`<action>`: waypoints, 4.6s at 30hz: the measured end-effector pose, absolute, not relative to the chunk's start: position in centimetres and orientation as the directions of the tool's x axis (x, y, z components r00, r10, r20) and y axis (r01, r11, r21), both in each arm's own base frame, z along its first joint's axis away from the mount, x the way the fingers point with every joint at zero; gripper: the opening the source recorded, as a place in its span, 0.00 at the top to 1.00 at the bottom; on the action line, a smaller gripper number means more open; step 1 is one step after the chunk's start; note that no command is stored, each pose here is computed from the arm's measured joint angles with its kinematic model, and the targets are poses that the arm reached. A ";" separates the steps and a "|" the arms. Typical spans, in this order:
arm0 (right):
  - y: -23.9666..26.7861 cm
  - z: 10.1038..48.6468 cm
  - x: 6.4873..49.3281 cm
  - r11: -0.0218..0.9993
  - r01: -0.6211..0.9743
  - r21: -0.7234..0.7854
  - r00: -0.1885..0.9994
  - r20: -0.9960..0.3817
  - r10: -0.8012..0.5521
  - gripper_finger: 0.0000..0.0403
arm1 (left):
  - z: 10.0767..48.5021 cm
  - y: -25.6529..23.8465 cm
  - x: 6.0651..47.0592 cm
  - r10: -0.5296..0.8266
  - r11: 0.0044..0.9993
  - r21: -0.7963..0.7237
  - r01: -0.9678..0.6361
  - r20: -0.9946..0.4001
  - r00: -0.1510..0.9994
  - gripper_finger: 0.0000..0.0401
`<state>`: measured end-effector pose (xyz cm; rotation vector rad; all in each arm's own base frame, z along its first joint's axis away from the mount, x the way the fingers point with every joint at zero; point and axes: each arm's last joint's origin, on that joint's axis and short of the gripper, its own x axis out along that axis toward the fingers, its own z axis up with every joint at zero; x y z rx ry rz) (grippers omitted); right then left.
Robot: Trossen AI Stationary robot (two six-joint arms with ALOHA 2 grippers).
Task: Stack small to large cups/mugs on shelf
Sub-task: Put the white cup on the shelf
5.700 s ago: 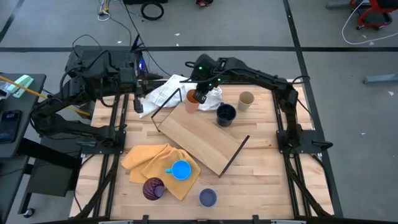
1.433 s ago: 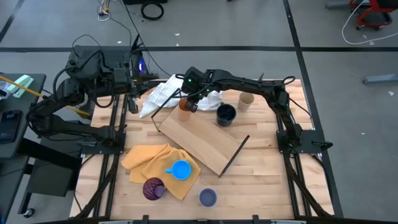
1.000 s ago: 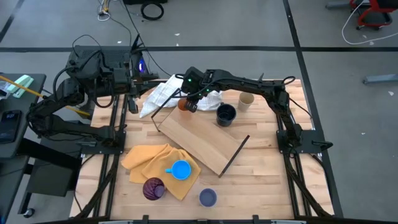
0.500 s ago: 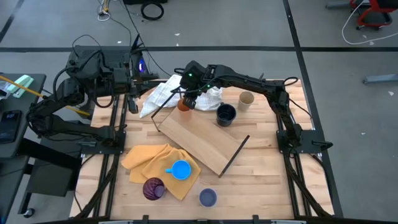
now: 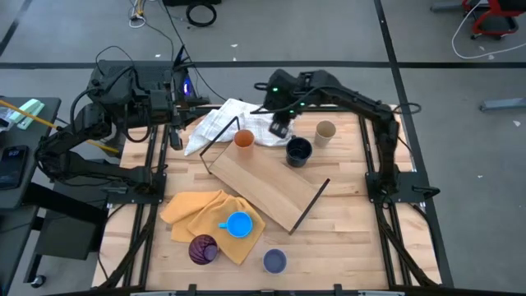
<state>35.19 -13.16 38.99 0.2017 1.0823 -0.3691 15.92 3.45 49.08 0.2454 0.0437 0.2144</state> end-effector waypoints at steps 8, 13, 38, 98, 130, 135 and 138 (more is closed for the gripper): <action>-15.6 37.5 27.5 0.805 0.593 -0.022 0.315 -0.913 -0.257 0.75 | 49.1 3.5 15.9 0.218 0.947 0.246 -0.207 -0.017 0.976 0.76; -16.2 34.7 22.7 0.700 0.712 0.055 0.344 -0.896 -0.280 0.75 | 49.1 3.5 15.9 0.218 0.947 0.246 -0.207 -0.016 0.976 0.76; -16.6 29.3 17.5 0.616 0.786 -0.055 0.186 -0.929 -0.319 0.50 | 49.2 3.5 15.9 0.218 0.946 0.245 -0.211 -0.002 0.976 0.76; -21.1 24.0 18.3 0.591 0.805 -0.052 0.060 -0.984 -0.169 0.54 | 49.1 3.5 15.9 0.218 0.947 0.245 -0.209 -0.010 0.976 0.77; -21.1 23.8 18.5 0.554 0.833 -0.007 0.095 -0.983 -0.157 0.67 | 49.1 3.5 15.9 0.218 0.947 0.245 -0.208 -0.010 0.976 0.78; -21.1 23.7 18.5 0.553 0.833 0.008 0.110 -0.982 -0.152 0.73 | 49.1 3.5 15.9 0.217 0.947 0.245 -0.208 -0.010 0.976 0.77; -20.8 22.7 18.4 0.553 0.833 0.036 0.124 -0.985 -0.123 0.80 | 49.1 3.5 15.9 0.217 0.947 0.246 -0.208 -0.010 0.976 0.77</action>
